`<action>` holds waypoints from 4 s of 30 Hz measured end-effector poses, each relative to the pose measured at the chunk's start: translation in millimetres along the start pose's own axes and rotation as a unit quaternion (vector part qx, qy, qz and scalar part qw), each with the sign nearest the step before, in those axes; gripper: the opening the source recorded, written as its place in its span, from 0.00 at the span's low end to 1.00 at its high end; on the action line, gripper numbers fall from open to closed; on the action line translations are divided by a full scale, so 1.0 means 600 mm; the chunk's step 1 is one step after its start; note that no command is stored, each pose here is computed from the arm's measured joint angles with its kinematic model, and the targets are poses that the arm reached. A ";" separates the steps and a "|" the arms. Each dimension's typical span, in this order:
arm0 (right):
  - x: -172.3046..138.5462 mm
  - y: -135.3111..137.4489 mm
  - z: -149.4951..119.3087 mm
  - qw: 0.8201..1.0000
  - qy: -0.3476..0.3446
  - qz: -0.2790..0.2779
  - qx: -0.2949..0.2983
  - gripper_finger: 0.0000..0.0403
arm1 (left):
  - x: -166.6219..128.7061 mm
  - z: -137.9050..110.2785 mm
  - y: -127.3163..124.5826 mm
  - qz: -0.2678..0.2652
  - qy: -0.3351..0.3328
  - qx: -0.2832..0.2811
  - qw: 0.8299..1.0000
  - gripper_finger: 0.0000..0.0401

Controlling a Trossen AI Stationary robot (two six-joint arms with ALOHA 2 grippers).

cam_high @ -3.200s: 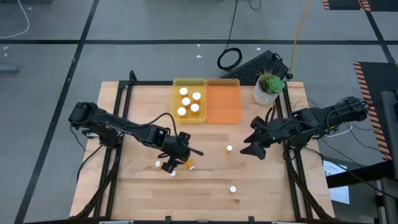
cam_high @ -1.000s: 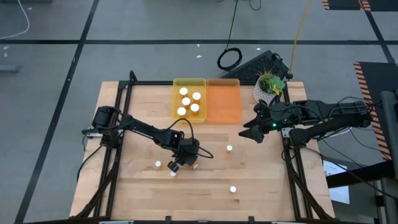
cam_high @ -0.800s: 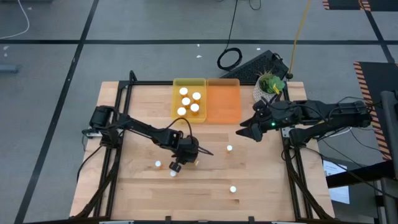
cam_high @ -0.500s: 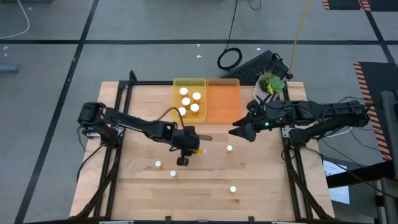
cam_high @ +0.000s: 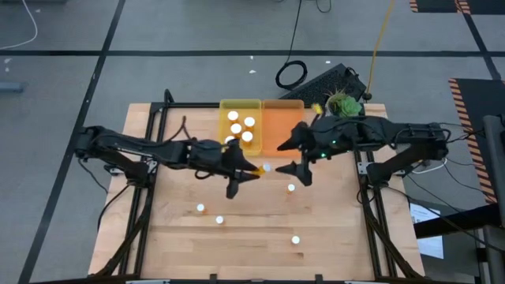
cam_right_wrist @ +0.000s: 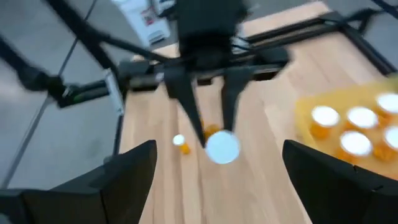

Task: Pick and place medicine bottles into bin by pill shape (circle, oval)
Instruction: Put the small orange tablet bottle into the orange bin

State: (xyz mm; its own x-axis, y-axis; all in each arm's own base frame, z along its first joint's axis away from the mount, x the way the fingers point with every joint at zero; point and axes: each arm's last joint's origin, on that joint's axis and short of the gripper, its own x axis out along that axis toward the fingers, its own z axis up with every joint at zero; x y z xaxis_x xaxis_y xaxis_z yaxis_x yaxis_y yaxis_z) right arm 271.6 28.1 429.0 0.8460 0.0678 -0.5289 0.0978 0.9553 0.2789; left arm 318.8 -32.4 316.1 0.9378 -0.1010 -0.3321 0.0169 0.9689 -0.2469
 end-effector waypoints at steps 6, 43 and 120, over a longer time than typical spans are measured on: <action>0.037 0.008 0.005 0.999 0.023 0.035 -0.010 0.84 | -0.015 0.016 -0.008 -0.033 -0.030 -0.013 0.999 0.29; 0.080 0.000 0.000 0.987 0.044 -0.001 0.156 0.84 | -0.013 0.013 -0.011 0.012 -0.037 0.015 0.999 0.29; 0.100 -0.010 0.003 0.970 0.041 -0.011 0.240 0.29 | -0.013 0.012 -0.011 0.012 -0.036 -0.017 0.999 0.36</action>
State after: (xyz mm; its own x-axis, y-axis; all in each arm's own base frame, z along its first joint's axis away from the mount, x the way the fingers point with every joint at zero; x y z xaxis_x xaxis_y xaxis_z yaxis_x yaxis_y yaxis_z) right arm 322.4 25.9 396.9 0.7980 0.0917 -0.5956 0.3646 0.7135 0.5983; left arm 314.0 -36.4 327.1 0.9606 -0.0603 -0.2714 -0.0163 0.9623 -0.2714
